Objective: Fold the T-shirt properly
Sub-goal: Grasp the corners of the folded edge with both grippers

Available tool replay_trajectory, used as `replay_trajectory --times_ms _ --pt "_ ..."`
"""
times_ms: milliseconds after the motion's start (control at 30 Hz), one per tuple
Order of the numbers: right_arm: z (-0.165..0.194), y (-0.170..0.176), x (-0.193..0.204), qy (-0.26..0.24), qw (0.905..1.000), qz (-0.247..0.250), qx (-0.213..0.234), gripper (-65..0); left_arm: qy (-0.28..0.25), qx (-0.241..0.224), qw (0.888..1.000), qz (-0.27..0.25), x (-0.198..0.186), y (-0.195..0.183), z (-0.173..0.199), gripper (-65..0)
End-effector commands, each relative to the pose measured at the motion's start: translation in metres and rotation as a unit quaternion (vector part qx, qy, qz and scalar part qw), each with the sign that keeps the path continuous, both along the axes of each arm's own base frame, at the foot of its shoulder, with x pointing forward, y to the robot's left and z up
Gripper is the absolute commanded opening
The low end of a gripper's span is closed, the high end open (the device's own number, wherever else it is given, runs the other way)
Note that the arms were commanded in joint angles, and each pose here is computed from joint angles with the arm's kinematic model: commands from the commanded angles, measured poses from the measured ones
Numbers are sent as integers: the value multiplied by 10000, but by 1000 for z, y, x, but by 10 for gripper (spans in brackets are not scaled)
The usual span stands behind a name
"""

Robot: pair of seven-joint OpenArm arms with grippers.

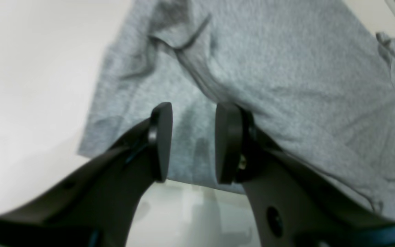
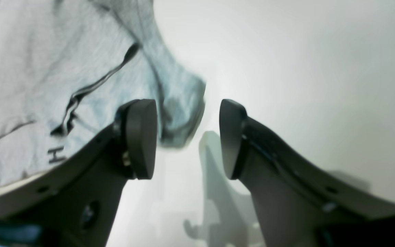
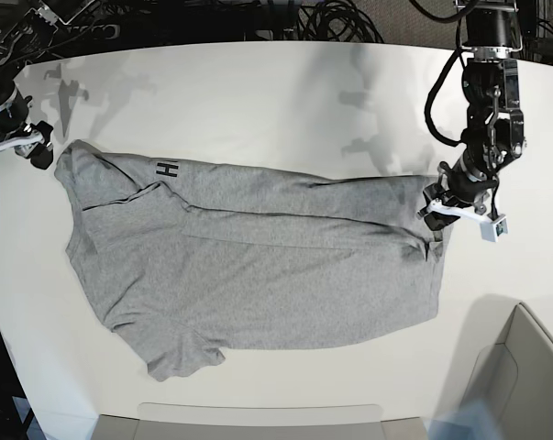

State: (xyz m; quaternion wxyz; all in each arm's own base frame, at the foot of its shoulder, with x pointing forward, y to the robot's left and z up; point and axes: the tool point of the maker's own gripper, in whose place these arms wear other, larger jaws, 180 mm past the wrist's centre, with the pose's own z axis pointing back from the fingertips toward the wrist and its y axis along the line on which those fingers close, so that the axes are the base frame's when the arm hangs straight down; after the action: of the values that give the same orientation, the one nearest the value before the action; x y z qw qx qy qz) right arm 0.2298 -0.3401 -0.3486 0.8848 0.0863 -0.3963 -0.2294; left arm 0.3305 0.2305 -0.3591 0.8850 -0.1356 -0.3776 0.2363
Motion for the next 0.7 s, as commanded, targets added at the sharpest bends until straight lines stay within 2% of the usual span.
replay_trajectory --times_ms 0,133,233,367,567,667 --pt "14 -3 6 -257 9996 46 -95 -357 -263 102 9996 45 9 10 17 -428" --pt "-11 3 2 -71 9996 220 149 -357 -297 108 9995 30 9 9 19 -428" --pt "-27 1 10 -186 9990 193 360 -357 -308 104 9995 -8 8 6 19 -429" --pt "-39 7 19 -102 9988 256 394 -357 -252 124 9996 19 3 9 16 -443" --pt "-32 12 33 -281 9981 428 343 -357 -200 119 9997 19 -1 9 13 -445" --pt "-27 13 40 -360 9977 463 337 -357 -376 156 9992 34 -8 13 26 -443"
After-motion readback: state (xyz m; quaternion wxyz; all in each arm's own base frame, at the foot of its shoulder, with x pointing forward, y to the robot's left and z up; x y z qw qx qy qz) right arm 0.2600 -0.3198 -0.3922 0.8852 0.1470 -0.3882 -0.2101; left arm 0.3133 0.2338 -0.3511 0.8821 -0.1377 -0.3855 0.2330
